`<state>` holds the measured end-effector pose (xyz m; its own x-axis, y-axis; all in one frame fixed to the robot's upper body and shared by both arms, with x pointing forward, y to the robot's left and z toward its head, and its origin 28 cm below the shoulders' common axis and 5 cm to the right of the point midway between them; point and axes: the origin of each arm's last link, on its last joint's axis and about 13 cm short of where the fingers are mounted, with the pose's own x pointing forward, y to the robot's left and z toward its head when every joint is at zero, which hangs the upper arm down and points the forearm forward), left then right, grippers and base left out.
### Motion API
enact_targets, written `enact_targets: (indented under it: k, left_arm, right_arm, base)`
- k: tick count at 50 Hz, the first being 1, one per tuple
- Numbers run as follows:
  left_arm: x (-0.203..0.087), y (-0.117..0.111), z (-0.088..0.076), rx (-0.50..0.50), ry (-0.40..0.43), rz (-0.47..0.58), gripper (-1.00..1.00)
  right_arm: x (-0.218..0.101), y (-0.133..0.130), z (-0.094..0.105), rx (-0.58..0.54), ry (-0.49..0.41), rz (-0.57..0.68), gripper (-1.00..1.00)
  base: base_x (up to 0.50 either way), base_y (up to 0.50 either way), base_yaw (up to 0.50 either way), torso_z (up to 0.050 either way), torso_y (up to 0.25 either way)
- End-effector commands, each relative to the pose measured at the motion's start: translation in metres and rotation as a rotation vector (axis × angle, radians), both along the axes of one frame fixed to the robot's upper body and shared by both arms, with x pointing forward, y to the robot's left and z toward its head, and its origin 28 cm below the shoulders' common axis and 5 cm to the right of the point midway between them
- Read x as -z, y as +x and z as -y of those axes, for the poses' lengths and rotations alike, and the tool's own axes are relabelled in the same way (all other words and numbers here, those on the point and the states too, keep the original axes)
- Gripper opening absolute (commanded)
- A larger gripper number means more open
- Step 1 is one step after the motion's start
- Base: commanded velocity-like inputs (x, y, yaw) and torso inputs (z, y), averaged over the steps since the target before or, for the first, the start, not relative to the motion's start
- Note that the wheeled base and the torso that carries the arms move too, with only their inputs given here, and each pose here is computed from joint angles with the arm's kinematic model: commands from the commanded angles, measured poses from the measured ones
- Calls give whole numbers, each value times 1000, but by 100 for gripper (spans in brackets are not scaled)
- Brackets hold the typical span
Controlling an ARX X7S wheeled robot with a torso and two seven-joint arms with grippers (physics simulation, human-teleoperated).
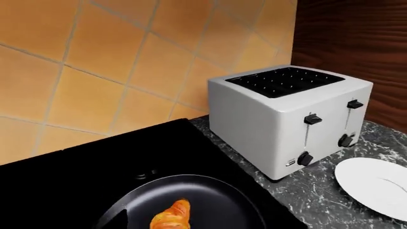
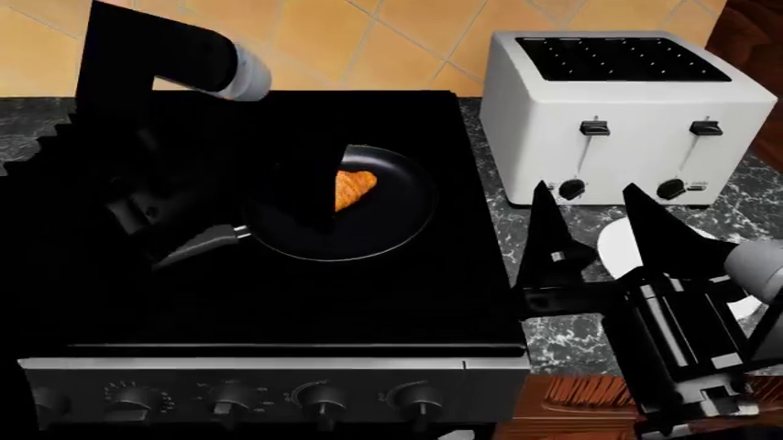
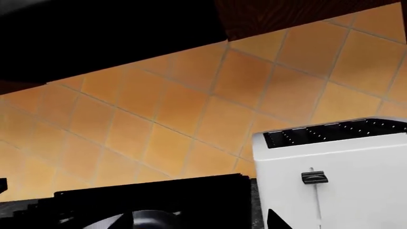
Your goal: Pick the croissant and place it on the pan. Then turn on the stove to warm the croissant.
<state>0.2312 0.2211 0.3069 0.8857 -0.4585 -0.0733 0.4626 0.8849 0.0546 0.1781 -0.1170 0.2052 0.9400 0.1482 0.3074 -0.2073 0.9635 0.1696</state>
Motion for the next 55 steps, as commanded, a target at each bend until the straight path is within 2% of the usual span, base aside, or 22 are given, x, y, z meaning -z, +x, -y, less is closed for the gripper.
enact_targets:
  k: [1,9,18,21,30,37,51,55]
  left_arm:
    - [1,-10,0,12,9,21,100]
    - [0,-9,0,10,12,25,100]
    - [0,-11,1,13,15,27,100]
    - [1,-10,1,14,15,27,100]
    - [3,-10,0,17,8,24,100]
    - [5,-14,2,57,-48,-19,100]
    - [6,-20,0,6,-65,90,100]
    - [5,-22,1,-3,-36,112,100]
  right_arm:
    - [0,0,-2,-8,0,-15,100]
    - [0,0,0,-6,5,-15,100]
    - [1,0,1,0,11,-2,100]
    - [3,0,0,1,-17,9,100]
    - [3,0,-1,4,-36,11,100]
    - [3,0,0,7,-8,-3,100]
    - [-1,-3,1,-1,-1,-3,100]
    - [-5,-5,2,-2,1,-2,100]
  base:
    - [-500,227,0,0,0]
    - [-500,224,0,0,0]
    - [-13,0,0,0,0]
    - [0,69,0,0,0]
    - [0,500,0,0,0]
    - [0,143,0,0,0]
    - [0,0,0,0,0]
    - [0,0,0,-13,0]
